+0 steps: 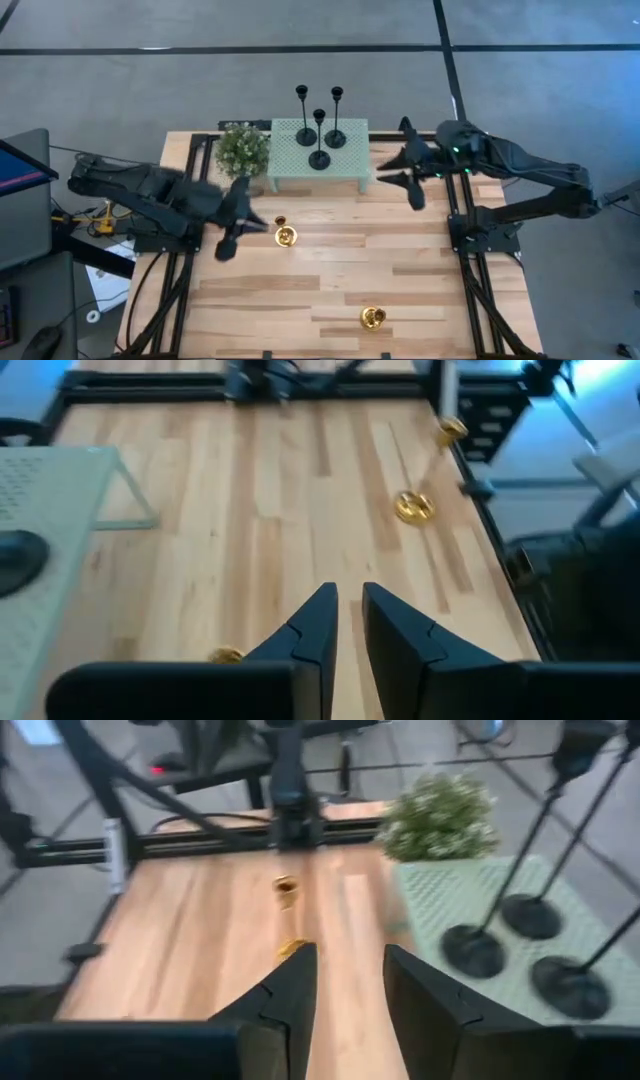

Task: Pick & Place candle stick holders
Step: Put the top gold candle holder on the shelf

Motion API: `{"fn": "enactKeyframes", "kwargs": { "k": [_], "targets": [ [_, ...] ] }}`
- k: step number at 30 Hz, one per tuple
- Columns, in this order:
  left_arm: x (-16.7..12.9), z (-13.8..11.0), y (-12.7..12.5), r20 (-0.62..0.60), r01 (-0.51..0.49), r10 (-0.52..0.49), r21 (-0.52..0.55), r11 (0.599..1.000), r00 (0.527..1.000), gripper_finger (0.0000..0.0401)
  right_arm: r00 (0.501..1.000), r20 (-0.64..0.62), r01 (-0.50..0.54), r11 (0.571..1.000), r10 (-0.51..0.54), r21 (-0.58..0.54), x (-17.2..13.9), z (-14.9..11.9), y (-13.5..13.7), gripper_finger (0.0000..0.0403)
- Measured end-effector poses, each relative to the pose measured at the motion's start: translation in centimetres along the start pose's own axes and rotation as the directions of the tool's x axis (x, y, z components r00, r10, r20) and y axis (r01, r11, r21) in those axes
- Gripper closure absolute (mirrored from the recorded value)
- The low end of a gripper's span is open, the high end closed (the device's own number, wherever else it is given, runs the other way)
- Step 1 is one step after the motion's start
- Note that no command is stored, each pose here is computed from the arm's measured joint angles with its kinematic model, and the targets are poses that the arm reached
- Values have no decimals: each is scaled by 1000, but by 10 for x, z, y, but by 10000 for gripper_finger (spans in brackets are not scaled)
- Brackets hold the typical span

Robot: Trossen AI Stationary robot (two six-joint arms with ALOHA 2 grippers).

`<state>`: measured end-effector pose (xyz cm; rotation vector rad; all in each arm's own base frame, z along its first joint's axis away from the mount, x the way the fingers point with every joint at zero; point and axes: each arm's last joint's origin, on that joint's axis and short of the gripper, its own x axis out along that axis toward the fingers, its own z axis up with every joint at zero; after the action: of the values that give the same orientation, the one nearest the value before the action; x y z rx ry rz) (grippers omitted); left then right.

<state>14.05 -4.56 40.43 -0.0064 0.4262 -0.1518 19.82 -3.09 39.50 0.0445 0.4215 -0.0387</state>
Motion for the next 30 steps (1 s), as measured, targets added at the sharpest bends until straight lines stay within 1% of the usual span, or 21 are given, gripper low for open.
{"fn": "enactKeyframes", "kwargs": {
  "k": [3,7,9,11,13,16,19,21,25,30],
  "targets": [
    [0,-15,-14,-13,16,-16,5,1000,1000,363,999,-27,-32,999,32,8,-10,-4,12,301],
    [3,-37,-32,-61,93,-93,0,996,994,387,998,-61,-10,1000,9,-17,-12,-12,26,309],
    [6,-47,-39,-81,112,-110,14,994,991,396,997,-72,11,999,-13,-32,-9,-15,31,311],
    [7,-51,-44,-72,87,-85,19,996,994,396,996,-80,30,999,-33,-40,-7,-19,34,313],
    [8,-55,-46,-59,39,-38,14,999,998,395,994,-91,60,998,-63,-36,-3,-23,36,316],
    [11,-62,-48,-58,-11,9,-28,1000,998,396,987,-118,105,994,-106,-16,3,-30,37,318],
    [16,-70,-50,-85,-16,8,-98,995,996,395,982,-147,118,993,-118,-6,11,-34,37,321],
    [21,-77,-51,-114,-16,3,-113,993,993,392,980,-158,122,992,-122,-9,16,-34,37,322],
    [30,-87,-55,-161,-8,-8,-96,995,987,387,973,-190,127,992,-128,-19,26,-37,37,322],
    [39,-90,-60,-183,-14,-1,-83,996,983,388,961,-236,142,990,-143,-21,42,-40,34,322]
  ]
}}
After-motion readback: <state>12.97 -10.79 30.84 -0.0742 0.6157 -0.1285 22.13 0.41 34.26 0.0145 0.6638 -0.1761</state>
